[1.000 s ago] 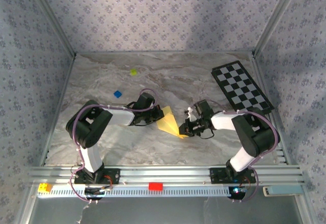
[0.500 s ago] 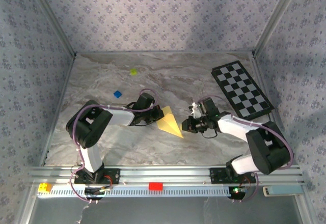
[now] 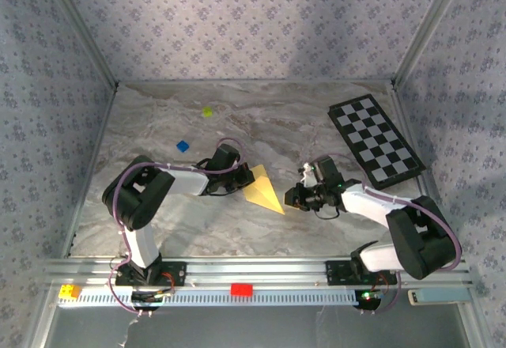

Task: Fold a paper plane with a square sheet of paper (pick it up from the middle)
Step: Fourth fold the wing at the center of the table.

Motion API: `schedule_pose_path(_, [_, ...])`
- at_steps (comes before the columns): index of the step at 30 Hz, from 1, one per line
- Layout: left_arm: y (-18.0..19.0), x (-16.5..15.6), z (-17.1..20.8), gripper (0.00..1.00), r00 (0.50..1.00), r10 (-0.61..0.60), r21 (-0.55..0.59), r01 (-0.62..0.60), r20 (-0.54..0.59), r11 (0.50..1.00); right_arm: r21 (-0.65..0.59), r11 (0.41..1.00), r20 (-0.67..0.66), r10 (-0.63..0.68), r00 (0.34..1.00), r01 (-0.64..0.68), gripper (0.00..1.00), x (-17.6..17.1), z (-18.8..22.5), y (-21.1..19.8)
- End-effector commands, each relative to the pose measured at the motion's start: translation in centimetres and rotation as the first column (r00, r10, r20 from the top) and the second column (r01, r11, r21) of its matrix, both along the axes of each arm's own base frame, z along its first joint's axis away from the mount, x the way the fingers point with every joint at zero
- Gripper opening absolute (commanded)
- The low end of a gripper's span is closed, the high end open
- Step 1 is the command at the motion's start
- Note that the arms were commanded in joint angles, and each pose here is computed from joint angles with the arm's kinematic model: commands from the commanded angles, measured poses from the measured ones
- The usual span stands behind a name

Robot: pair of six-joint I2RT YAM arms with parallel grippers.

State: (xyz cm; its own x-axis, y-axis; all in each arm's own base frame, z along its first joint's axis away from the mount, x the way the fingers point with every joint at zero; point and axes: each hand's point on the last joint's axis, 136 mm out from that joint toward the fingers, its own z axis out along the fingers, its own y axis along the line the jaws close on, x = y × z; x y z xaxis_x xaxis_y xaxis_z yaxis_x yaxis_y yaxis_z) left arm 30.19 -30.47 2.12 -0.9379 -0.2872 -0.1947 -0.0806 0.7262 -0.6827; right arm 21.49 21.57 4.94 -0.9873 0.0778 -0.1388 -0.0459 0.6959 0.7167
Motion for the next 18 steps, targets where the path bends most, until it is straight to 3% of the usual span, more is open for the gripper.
schedule_pose_path(1, [2.0, -1.0, -2.8, 0.0, 0.996, 0.032, 0.092, -0.024, -0.078, 0.995, 0.095, 0.994, 0.01, 0.061, 0.998, -0.062, 0.13, 0.3, 1.8, 2.2])
schedule_pose_path(10, [2.1, -1.2, -3.1, 0.0, 0.996, 0.03, 0.097, -0.022, -0.085, 0.995, 0.073, 0.991, -0.031, 0.117, 0.993, -0.114, 0.05, 1.8, 0.1, 5.0])
schedule_pose_path(18, [2.1, -1.2, -3.0, 0.0, 0.996, 0.029, 0.097, -0.021, -0.084, 0.995, -0.065, 0.994, -0.147, 0.08, 0.986, -0.09, 0.05, -0.2, -5.1, 2.1])
